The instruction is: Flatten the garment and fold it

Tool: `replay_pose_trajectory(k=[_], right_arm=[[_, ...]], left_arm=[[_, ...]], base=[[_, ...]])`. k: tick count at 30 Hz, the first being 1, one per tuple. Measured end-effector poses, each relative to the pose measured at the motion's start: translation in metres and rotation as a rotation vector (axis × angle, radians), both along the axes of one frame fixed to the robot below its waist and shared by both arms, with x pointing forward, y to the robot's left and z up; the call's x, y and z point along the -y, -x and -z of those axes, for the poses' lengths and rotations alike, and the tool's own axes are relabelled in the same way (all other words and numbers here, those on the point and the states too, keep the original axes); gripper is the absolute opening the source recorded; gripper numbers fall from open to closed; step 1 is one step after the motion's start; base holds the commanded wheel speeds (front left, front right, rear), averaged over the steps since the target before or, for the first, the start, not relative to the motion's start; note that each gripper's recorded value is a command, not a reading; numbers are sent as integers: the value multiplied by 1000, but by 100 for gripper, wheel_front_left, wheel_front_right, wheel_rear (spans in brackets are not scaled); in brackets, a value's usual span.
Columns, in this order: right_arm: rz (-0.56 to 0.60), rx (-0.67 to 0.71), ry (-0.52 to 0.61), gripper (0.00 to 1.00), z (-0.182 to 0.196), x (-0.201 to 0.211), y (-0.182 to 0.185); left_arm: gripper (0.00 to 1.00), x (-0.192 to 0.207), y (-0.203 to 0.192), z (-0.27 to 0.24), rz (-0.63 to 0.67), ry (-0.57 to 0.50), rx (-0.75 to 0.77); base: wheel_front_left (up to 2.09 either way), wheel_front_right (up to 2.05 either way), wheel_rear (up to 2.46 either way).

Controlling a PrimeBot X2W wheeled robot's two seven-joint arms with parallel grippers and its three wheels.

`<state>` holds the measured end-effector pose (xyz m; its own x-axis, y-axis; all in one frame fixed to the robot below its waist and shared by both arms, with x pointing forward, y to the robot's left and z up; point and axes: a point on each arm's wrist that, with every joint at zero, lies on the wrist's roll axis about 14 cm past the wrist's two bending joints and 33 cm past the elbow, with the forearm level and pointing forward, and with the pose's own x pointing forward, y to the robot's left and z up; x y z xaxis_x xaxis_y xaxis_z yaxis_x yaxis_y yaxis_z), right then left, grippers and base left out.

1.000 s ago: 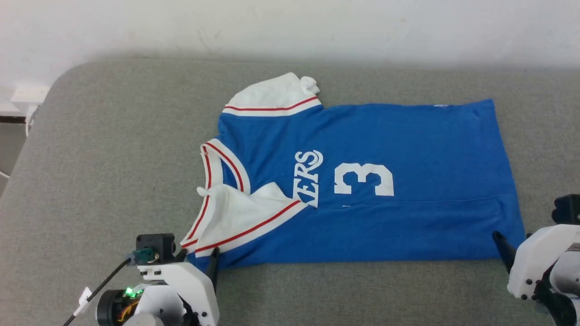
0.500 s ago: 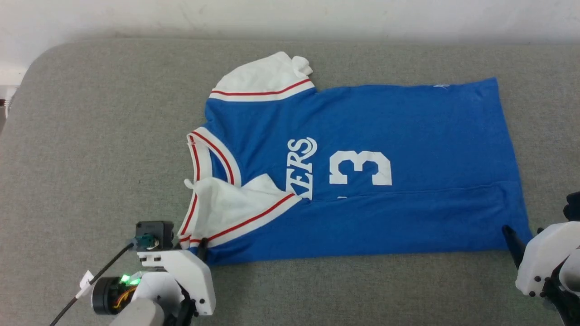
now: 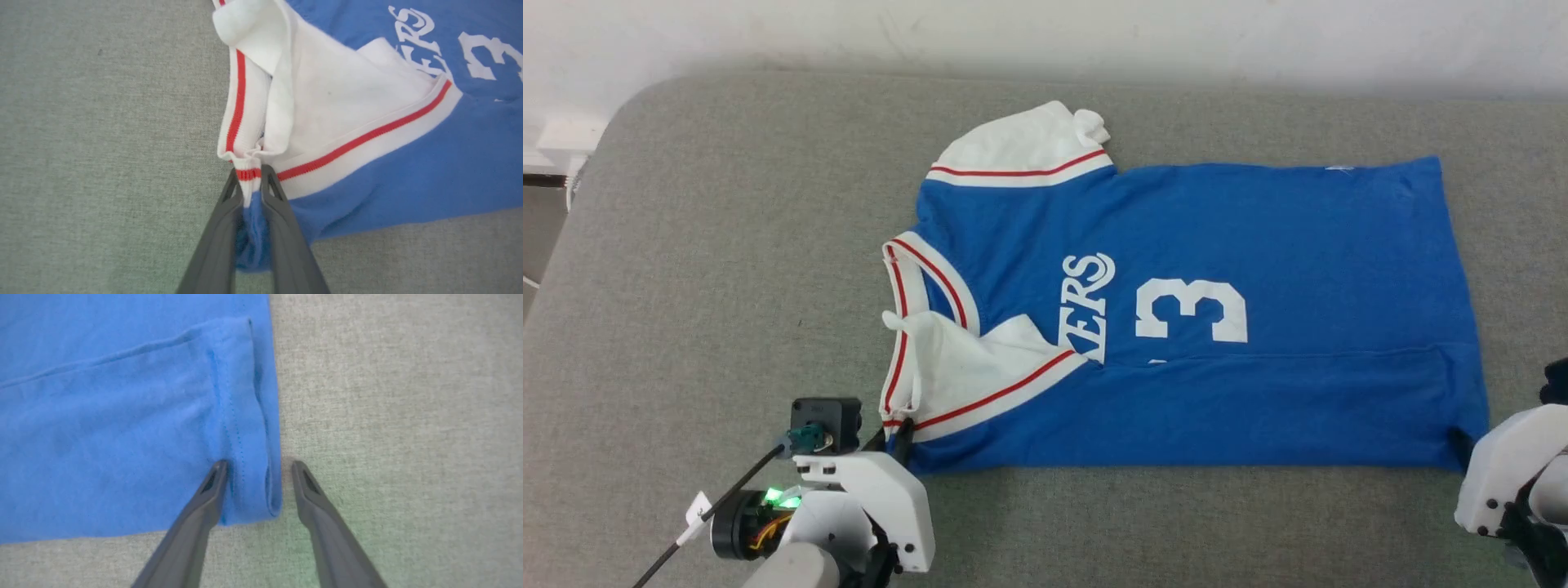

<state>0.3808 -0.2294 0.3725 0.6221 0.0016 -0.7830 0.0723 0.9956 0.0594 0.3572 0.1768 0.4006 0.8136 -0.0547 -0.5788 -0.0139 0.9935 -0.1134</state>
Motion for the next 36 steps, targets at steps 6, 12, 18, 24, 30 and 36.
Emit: replay_pose_trajectory(k=[6, 12, 18, 24, 30, 36], right_arm=[[-10, 17, -18, 0, -4, -5, 0], [1, 51, -12, 0, -22, 3, 10], [6, 77, -8, 0, -46, 13, 30], [18, 29, 7, 0, -49, 24, 60], [30, -46, -2, 0, -30, 27, 75], [29, -126, -13, 0, -5, 25, 83]], left_arm=[[0, -2, 8, -7, 4, -7, 17], [0, -7, 19, -17, 8, -22, 37], [0, -12, 35, -28, 10, -37, 54], [0, -7, 64, -18, 32, -22, -21], [0, -3, 83, 8, 36, -8, -124], [76, -2, 85, 25, 30, 7, -147]], base=[[0, 0, 0], [0, 0, 0], [0, 0, 0], [0, 0, 0], [0, 0, 0], [0, 0, 0]])
